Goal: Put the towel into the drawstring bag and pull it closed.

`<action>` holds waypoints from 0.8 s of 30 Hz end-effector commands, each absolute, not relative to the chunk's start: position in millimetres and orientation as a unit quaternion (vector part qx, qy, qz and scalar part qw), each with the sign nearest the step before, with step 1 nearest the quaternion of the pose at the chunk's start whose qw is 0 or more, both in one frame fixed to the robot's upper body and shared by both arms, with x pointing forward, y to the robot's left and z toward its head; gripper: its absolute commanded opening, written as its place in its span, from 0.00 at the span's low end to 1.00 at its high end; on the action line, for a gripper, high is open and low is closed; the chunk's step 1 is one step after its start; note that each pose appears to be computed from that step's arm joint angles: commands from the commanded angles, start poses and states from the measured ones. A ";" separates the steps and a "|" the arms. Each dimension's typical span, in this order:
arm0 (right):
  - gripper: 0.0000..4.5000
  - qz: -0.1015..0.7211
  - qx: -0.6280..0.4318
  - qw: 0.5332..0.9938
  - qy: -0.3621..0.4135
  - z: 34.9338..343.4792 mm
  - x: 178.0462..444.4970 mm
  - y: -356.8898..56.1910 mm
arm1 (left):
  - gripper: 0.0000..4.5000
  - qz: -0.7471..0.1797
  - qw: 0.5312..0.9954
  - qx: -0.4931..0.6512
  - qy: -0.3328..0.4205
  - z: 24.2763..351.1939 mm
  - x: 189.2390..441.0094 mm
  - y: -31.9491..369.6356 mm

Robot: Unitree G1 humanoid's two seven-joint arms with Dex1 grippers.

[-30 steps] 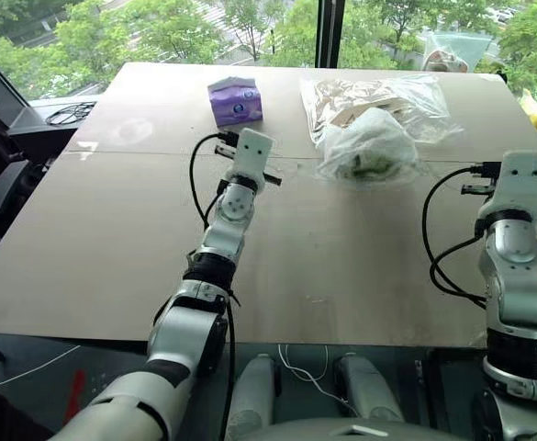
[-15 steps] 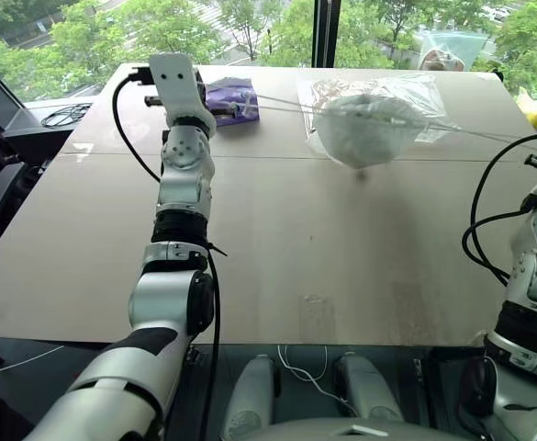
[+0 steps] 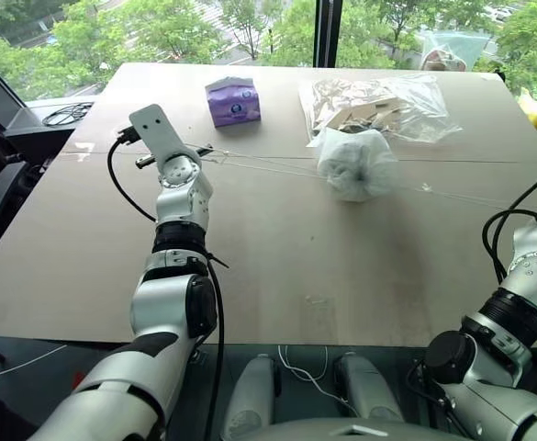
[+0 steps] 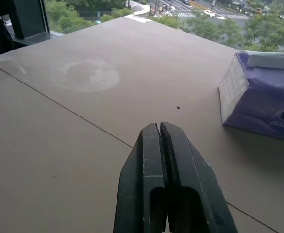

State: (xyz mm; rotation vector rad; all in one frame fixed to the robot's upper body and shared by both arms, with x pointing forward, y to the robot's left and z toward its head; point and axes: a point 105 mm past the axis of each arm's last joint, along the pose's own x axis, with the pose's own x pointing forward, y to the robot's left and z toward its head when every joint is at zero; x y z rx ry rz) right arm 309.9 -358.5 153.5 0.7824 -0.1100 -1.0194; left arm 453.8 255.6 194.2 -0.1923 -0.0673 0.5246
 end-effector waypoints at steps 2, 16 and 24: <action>0.00 -0.332 0.292 0.895 -0.067 189.3 334.0 -335.1 | 0.01 0.183 0.975 -0.092 -0.092 226.3 457.4 245.9; 0.88 0.267 -0.145 0.944 0.127 149.0 297.2 -219.4 | 0.57 -0.501 0.854 0.125 0.060 139.7 348.3 70.6; 1.00 0.295 -0.136 0.942 0.090 142.0 278.4 -246.9 | 0.83 -0.545 0.814 0.126 0.158 100.6 288.9 112.8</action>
